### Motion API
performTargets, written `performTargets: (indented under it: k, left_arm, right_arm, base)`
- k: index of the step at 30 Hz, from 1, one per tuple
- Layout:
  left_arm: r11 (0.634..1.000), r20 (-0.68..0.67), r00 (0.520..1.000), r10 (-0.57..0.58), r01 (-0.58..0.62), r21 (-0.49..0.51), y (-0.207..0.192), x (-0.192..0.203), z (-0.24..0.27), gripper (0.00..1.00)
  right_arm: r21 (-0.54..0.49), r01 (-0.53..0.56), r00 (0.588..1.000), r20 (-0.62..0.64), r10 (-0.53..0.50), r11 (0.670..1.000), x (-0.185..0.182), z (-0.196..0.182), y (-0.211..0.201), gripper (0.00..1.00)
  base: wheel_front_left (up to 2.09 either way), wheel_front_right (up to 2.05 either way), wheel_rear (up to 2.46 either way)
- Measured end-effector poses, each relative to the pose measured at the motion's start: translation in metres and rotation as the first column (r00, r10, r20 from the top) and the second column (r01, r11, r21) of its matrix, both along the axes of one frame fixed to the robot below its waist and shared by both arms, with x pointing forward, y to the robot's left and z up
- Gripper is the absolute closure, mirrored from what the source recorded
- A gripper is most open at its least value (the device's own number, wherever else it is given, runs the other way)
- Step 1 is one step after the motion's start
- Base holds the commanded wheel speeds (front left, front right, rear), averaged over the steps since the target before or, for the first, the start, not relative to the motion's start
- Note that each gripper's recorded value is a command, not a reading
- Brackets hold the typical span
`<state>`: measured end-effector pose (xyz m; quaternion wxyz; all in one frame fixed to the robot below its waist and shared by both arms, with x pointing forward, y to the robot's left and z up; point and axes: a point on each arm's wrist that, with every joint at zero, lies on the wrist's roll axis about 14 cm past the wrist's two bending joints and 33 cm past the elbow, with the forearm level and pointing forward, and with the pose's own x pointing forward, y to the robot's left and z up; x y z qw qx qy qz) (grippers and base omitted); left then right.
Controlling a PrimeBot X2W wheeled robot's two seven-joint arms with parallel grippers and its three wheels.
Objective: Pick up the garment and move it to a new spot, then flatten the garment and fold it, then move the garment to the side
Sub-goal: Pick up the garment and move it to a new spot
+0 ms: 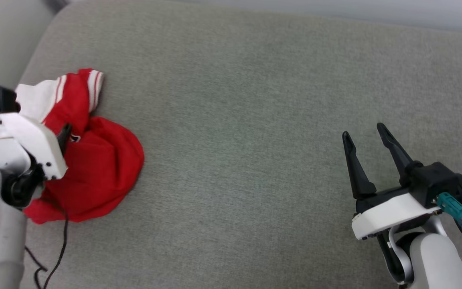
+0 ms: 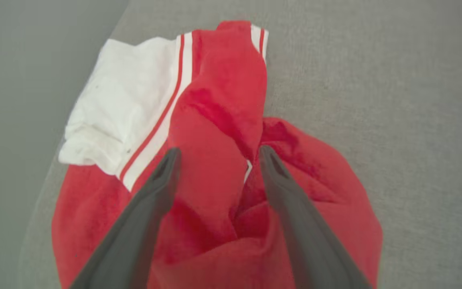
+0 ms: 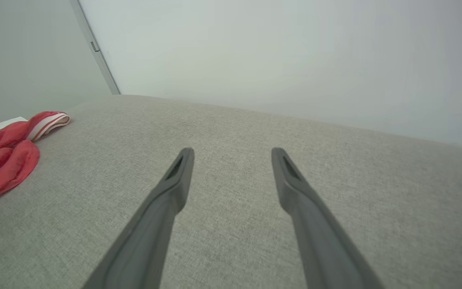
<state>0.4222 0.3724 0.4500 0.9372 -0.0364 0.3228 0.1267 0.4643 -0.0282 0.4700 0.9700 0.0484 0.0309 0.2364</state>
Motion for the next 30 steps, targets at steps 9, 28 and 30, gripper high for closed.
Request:
performTargets:
  k: [9, 28, 30]
  left_arm:
    - [0.986, -0.420, 0.907, 0.019, -0.086, -0.141, 0.001, -0.036, -0.078, 0.00]
    - [0.997, -0.029, 0.999, 0.024, -0.022, 0.067, 0.022, 0.007, 0.016, 1.00]
    - [0.993, 0.084, 0.996, 0.010, -0.020, 0.117, 0.023, 0.016, 0.046, 1.00]
  right_arm:
    - [0.011, 0.046, 0.998, -0.044, -0.046, 0.999, 0.009, -0.024, -0.016, 0.00]
    - [0.038, 0.066, 0.998, 0.013, -0.067, 0.997, -0.011, 0.008, -0.024, 0.00]
    - [0.040, 0.066, 0.997, 0.026, -0.067, 0.997, -0.017, 0.015, -0.024, 0.00]
  base:
    - [0.00, 0.00, 0.00]
    - [0.00, 0.00, 0.00]
    - [0.00, 0.00, 0.00]
